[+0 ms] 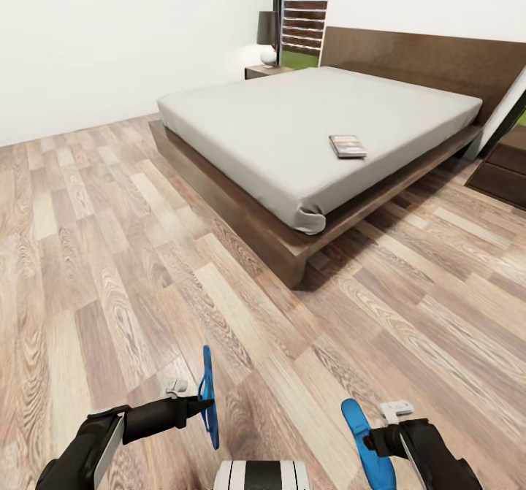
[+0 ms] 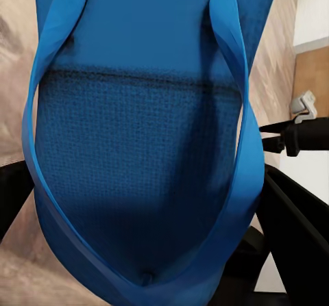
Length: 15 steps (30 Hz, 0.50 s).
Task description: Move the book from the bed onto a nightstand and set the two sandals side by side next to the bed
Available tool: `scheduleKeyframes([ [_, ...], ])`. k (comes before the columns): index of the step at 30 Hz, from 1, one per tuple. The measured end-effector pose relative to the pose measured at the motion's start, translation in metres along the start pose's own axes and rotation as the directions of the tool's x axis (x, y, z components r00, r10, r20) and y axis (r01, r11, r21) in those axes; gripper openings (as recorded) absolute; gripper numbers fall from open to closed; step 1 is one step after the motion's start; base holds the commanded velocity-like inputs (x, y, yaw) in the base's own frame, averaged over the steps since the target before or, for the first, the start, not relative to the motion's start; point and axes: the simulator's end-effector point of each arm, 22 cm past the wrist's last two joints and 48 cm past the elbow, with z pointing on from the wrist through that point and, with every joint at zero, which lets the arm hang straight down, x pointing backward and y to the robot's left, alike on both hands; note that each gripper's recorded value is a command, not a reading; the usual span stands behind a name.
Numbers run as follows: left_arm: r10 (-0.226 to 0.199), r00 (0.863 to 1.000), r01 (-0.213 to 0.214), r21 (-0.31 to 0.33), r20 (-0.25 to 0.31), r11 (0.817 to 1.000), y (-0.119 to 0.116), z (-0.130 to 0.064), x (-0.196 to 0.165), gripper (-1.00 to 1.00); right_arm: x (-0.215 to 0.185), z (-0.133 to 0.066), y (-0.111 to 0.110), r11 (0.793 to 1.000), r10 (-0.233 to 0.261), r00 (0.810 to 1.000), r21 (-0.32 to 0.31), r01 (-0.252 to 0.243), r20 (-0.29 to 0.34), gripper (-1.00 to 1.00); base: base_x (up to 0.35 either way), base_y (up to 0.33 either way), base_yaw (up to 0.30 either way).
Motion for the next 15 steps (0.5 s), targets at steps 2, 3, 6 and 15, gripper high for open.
scheduleKeyframes([
  [2, -0.007, 1.0, 0.007, -0.001, -0.005, 1.0, 0.002, 0.001, 0.003, -1.0, 0.003, 0.003, -0.001, 1.0, -0.001, 1.0, 0.006, 0.001, -0.008, 1.0, 0.0, 0.0, 0.0],
  [3, -0.01, 1.0, 0.01, -0.002, -0.007, 1.0, 0.004, 0.002, 0.005, -1.0, 0.005, 0.004, -0.001, 1.0, -0.001, 1.0, 0.007, 0.001, -0.013, 1.0, 0.0, 0.0, 0.0],
  [6, -0.021, 1.0, 0.021, -0.003, -0.014, 1.0, 0.007, 0.004, 0.009, -1.0, 0.01, 0.008, 0.0, 1.0, -0.001, 1.0, 0.006, 0.001, -0.026, 1.0, 0.0, 0.0, 0.0],
  [15, -0.051, 0.998, 0.051, -0.008, -0.035, 0.999, 0.017, 0.009, 0.023, -1.0, 0.023, 0.02, 0.007, 1.0, 0.003, 0.998, -0.026, -0.005, -0.061, 1.0, 0.0, 0.0, 0.0],
])
